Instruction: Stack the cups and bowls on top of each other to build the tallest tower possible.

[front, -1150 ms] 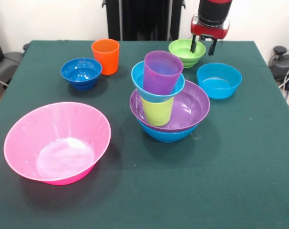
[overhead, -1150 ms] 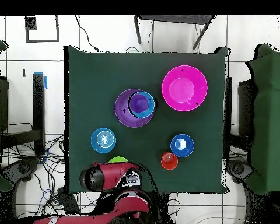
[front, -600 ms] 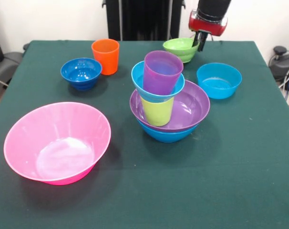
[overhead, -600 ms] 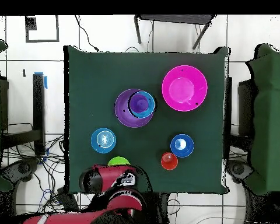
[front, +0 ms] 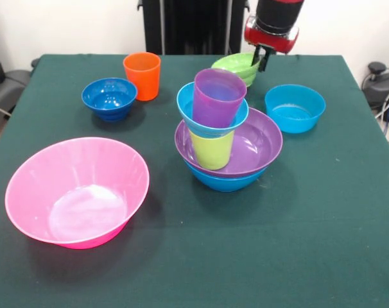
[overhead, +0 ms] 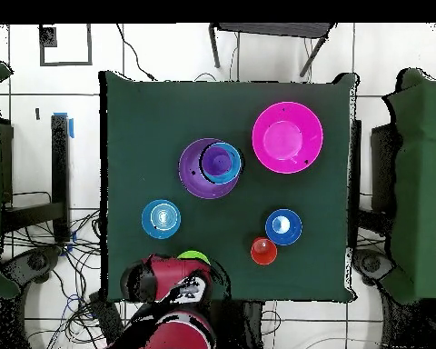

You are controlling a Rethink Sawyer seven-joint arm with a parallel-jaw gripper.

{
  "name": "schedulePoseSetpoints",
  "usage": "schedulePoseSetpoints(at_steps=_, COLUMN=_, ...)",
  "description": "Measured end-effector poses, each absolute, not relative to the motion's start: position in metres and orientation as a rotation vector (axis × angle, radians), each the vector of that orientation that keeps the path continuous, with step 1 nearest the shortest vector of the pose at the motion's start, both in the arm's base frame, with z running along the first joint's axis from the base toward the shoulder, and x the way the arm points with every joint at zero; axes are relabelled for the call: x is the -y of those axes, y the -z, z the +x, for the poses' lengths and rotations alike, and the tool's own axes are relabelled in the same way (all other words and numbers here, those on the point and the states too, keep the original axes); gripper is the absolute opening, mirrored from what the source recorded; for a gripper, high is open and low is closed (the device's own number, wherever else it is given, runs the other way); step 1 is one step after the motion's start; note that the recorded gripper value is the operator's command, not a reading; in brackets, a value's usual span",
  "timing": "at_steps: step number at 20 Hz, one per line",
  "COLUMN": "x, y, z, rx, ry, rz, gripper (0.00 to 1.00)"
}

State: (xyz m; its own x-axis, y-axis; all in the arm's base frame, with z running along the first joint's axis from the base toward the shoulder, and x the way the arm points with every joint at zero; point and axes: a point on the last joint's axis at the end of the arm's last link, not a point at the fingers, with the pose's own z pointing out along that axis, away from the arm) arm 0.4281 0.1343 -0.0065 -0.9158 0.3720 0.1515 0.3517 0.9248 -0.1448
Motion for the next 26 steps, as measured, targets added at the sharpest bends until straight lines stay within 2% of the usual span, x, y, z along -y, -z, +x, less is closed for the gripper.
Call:
schedulePoseSetpoints(at_steps=9, x=-0.131, y=-0.018, z=0.476, rx=2.852, ry=-0.175, rz=-0.572, gripper=0.0)
schedulePoseSetpoints(at_steps=26, x=-0.173, y=-0.109, z=0.529, rx=2.754, ry=-0.126, rz=-0.589, gripper=0.0)
